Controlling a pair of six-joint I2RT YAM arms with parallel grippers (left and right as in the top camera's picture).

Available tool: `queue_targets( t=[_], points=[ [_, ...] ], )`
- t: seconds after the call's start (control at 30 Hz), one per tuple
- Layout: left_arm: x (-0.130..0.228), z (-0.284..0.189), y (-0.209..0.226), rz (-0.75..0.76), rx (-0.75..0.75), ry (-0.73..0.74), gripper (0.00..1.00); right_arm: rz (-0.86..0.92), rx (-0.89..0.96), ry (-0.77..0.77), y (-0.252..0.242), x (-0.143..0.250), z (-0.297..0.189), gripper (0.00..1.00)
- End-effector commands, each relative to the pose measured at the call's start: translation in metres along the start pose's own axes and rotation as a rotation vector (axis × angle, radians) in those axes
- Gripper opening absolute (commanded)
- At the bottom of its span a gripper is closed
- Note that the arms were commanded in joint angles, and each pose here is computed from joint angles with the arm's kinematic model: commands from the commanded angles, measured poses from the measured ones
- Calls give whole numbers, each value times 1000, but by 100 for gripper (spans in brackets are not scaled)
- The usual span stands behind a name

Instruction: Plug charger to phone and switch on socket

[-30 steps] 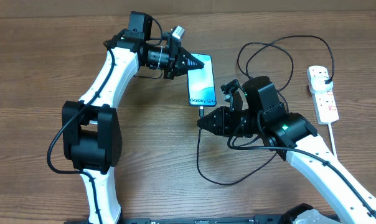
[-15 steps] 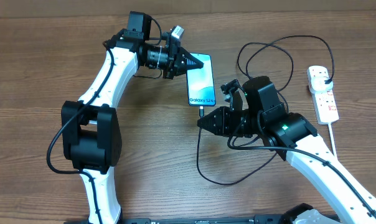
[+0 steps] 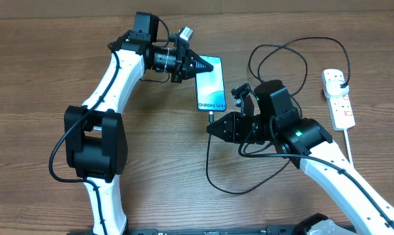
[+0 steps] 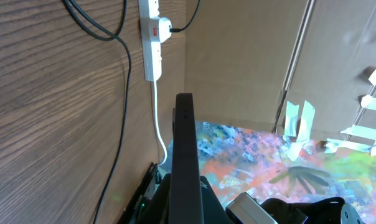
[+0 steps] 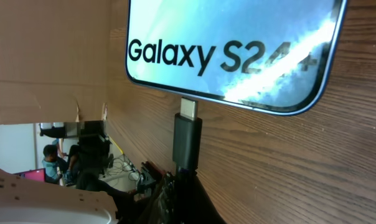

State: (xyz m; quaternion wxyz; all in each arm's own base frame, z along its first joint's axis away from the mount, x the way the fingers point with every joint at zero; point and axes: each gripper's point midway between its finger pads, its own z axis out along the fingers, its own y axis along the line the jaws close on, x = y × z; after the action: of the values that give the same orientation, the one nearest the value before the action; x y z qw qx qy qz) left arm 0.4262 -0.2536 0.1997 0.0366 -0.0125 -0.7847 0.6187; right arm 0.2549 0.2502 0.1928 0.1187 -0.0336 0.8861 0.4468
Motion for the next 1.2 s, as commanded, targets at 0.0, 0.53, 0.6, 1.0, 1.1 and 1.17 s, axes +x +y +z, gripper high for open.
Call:
queue_targets(
  t=[0.0,0.53,0.6,1.0,1.1,1.17],
  points=[
    [1,-3,-12,4,45,18,4,-22,-6,7,0,2,2,4],
    [3,-3,-16,4,67,30,4,-30,-12,-1,1,-1,3,4],
    [6,-4,-20,4,90,43,4,-28,-10,1,1,-1,3,4],
    [7,-4,-21,12,99,48,4,-23,-9,8,-2,-1,7,4],
    [5,-5,-20,12,90,40,4,-22,-10,9,-2,-1,7,4],
    [2,-9,-19,17,89,29,4,-22,-18,16,0,0,7,4]
  ],
)
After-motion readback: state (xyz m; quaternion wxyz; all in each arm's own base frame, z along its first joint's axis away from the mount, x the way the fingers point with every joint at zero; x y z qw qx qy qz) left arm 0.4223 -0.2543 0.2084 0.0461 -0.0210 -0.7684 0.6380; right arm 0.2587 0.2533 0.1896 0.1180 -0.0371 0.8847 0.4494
